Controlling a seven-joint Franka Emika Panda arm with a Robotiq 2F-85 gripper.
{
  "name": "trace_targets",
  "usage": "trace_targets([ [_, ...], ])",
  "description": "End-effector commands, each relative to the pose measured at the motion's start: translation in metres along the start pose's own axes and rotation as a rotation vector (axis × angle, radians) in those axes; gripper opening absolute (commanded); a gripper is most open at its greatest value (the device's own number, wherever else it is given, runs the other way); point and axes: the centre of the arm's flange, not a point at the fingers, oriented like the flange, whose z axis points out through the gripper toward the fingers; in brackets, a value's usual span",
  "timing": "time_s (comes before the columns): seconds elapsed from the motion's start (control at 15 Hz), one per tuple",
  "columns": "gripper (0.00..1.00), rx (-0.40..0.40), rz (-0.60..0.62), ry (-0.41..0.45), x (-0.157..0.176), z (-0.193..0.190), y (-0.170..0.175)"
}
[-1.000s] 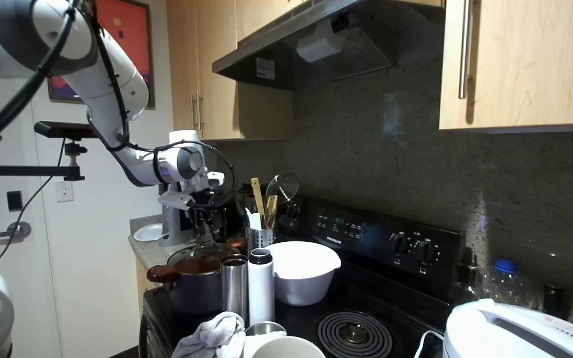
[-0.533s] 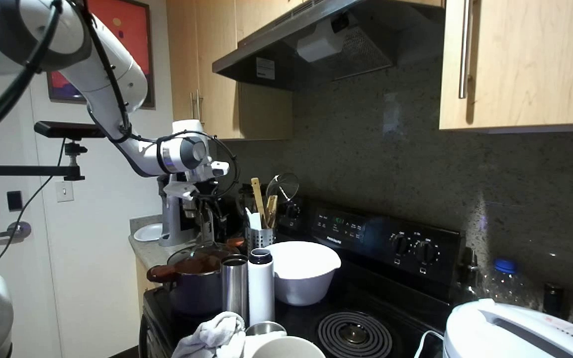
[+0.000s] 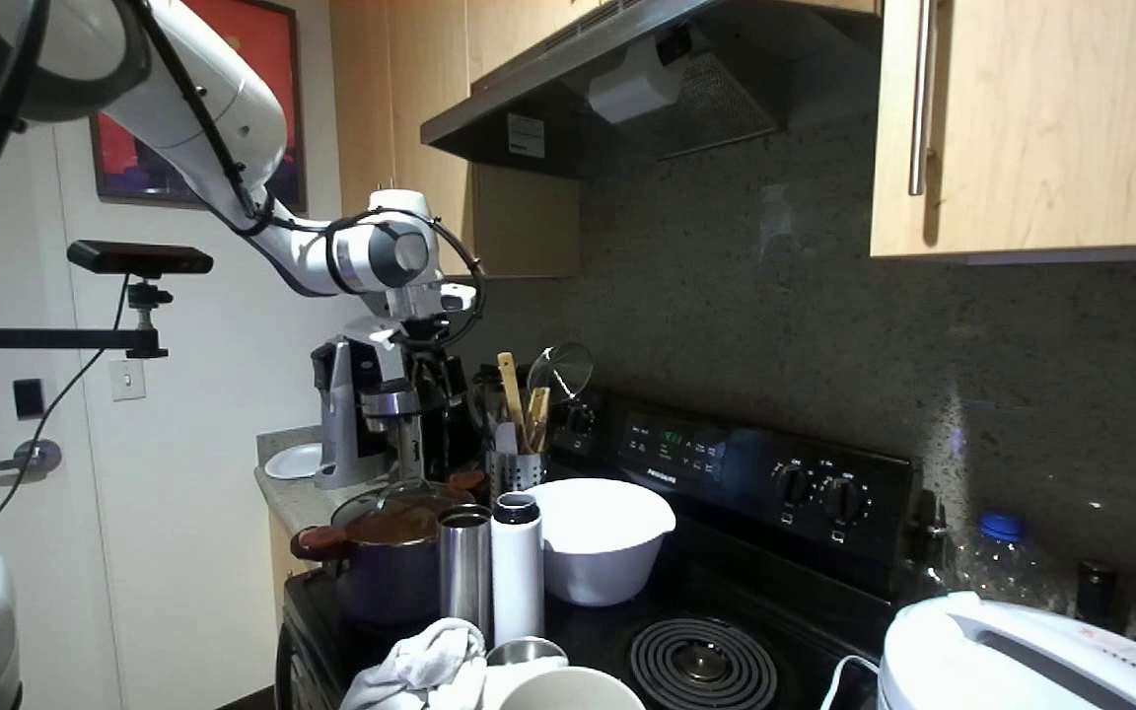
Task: Move the pot to the front left plate
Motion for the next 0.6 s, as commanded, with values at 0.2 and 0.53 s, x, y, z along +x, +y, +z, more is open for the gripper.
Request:
trace_targets([
  [0.2, 1.0, -0.018, 0.042, -0.066, 0.009, -0.022, 0.017],
  [0.53, 1.0, -0.022, 0.044, -0.075, 0.01, -0.021, 0.019],
])
